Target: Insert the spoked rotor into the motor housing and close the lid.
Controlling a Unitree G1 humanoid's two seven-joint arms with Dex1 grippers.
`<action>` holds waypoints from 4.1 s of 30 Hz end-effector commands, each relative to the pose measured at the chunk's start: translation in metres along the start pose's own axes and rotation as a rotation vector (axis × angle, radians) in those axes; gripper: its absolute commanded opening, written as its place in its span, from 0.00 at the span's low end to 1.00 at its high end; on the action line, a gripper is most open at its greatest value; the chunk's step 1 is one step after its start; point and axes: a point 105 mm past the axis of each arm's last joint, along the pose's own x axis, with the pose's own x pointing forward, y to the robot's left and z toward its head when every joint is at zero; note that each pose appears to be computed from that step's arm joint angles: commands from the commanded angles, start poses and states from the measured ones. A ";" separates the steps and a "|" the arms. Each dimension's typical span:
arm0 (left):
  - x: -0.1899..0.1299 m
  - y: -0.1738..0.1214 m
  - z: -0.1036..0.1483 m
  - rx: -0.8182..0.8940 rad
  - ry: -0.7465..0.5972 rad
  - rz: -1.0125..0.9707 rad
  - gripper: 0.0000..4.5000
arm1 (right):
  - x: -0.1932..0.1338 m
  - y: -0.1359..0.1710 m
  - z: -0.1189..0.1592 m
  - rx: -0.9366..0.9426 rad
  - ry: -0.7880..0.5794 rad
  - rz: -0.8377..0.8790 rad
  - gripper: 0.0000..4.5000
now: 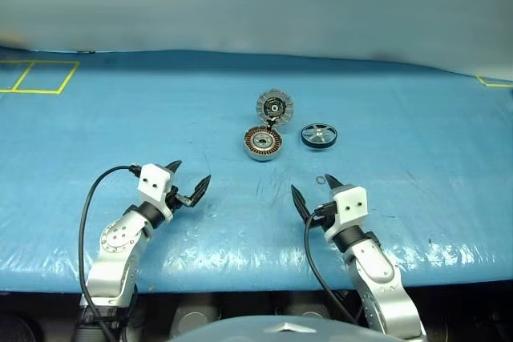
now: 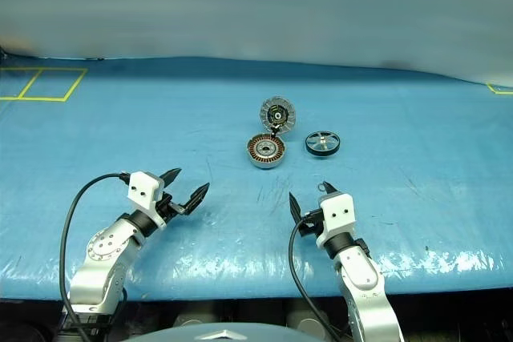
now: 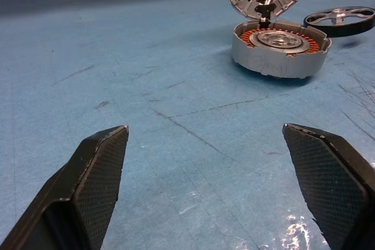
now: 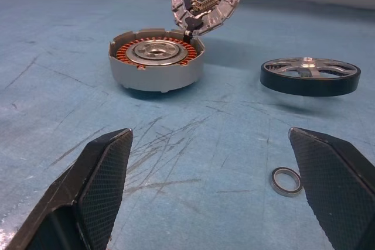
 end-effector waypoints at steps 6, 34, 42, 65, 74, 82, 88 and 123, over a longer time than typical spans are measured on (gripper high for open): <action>0.002 0.000 0.009 0.021 -0.038 -0.005 1.00 | 0.001 0.000 0.011 -0.014 -0.045 0.000 1.00; 0.004 -0.006 0.010 0.031 -0.046 -0.019 1.00 | 0.051 0.023 0.054 -0.204 0.143 0.331 1.00; 0.004 -0.011 0.009 0.032 -0.052 -0.028 1.00 | 0.088 0.032 0.062 -0.327 0.332 0.441 1.00; 0.005 -0.021 0.008 0.024 -0.079 -0.034 1.00 | 0.148 0.051 0.050 -0.439 0.490 0.531 1.00; 0.002 -0.017 0.009 0.007 -0.100 0.006 1.00 | 0.124 0.053 0.020 -0.360 0.718 0.672 0.65; -0.002 -0.014 0.009 0.015 -0.095 0.022 1.00 | 0.088 0.071 -0.005 -0.323 0.787 0.720 0.42; -0.003 -0.014 0.008 0.014 -0.093 0.025 1.00 | 0.056 0.093 -0.017 -0.285 0.789 0.717 0.42; 0.002 -0.017 0.005 0.005 -0.077 0.006 1.00 | 0.024 0.107 0.083 -0.176 0.397 0.669 0.92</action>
